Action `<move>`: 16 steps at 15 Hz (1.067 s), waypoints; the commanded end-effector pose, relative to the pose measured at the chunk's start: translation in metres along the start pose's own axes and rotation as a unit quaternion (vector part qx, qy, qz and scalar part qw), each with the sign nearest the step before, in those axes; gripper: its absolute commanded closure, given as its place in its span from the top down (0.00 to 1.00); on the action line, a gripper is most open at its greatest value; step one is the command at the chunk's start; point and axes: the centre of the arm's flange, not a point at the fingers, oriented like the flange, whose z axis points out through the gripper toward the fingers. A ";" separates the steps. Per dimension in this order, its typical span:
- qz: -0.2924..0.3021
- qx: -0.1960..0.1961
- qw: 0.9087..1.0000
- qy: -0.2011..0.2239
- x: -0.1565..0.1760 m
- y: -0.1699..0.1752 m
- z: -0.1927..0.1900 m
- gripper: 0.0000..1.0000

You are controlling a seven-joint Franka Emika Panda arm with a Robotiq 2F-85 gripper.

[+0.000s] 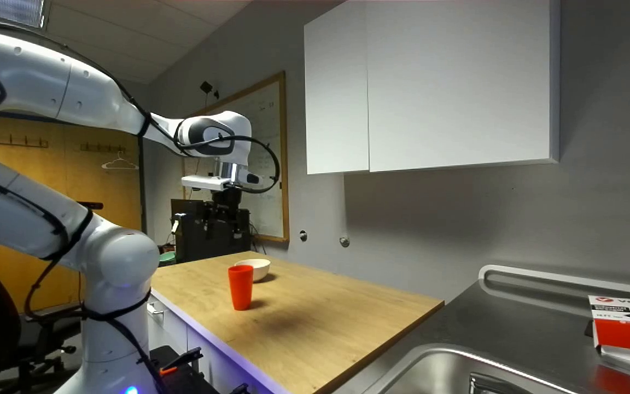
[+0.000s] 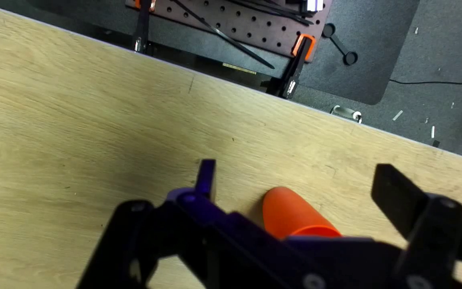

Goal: Pour the contents of the cup into the bowl

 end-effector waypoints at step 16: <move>0.007 0.001 1.000 -0.008 0.019 -0.002 0.017 1.00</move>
